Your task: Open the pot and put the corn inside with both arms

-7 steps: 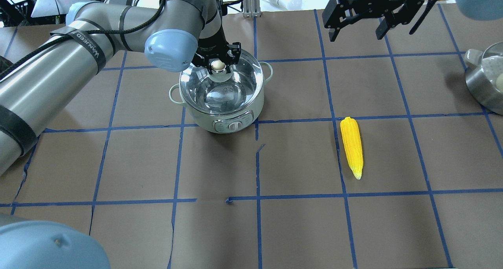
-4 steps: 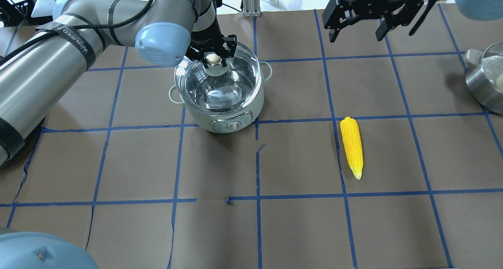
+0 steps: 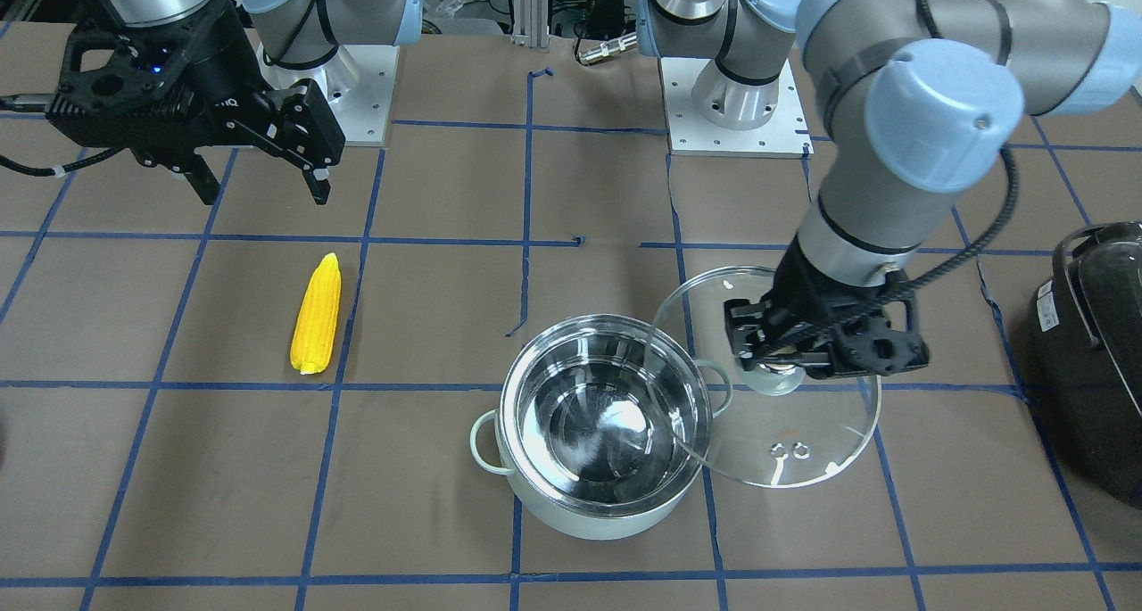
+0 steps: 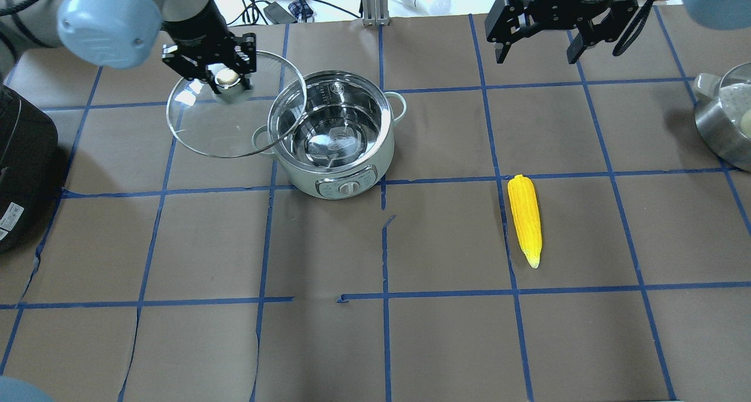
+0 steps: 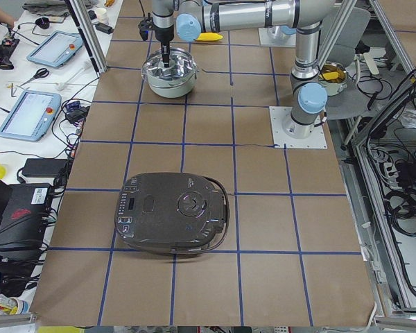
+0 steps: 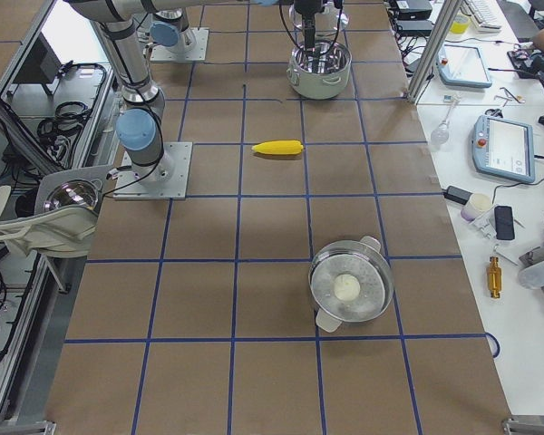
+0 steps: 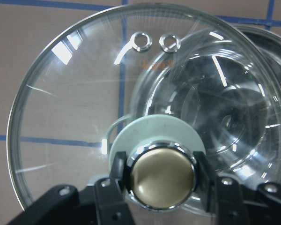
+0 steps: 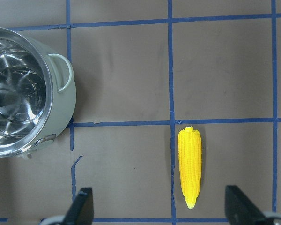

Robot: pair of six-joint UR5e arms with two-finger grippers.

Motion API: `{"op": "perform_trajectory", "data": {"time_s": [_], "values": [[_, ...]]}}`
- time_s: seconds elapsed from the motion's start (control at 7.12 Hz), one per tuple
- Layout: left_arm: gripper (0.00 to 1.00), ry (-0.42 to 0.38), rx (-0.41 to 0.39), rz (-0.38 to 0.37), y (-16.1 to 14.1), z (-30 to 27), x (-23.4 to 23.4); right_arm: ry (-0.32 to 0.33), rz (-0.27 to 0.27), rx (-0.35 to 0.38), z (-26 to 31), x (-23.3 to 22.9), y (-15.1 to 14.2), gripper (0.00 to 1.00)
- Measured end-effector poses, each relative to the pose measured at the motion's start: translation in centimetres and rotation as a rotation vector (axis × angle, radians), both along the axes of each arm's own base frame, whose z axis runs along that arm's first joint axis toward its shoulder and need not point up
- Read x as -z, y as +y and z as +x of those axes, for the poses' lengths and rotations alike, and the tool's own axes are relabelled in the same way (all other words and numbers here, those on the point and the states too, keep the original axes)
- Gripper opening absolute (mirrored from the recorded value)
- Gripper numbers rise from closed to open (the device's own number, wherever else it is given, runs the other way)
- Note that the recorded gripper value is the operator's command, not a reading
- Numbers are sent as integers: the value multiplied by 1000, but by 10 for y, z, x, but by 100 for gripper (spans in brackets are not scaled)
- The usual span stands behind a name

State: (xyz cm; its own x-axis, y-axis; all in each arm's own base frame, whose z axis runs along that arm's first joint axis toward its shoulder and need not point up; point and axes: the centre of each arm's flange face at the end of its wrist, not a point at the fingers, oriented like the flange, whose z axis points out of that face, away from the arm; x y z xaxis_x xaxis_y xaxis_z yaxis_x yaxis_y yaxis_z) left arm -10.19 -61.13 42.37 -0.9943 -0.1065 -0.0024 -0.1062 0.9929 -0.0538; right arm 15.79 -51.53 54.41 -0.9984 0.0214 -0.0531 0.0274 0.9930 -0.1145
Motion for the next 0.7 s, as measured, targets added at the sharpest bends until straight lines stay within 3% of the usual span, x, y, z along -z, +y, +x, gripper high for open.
{"op": "perform_trajectory", "data": {"time_s": [0.42, 0.7], "values": [[25, 59, 31, 45, 13, 152, 51, -3, 2, 30, -2, 3, -4, 100], [25, 63, 69, -10, 23, 189, 102, -3, 13, 44, -6, 11, -10, 100]]}}
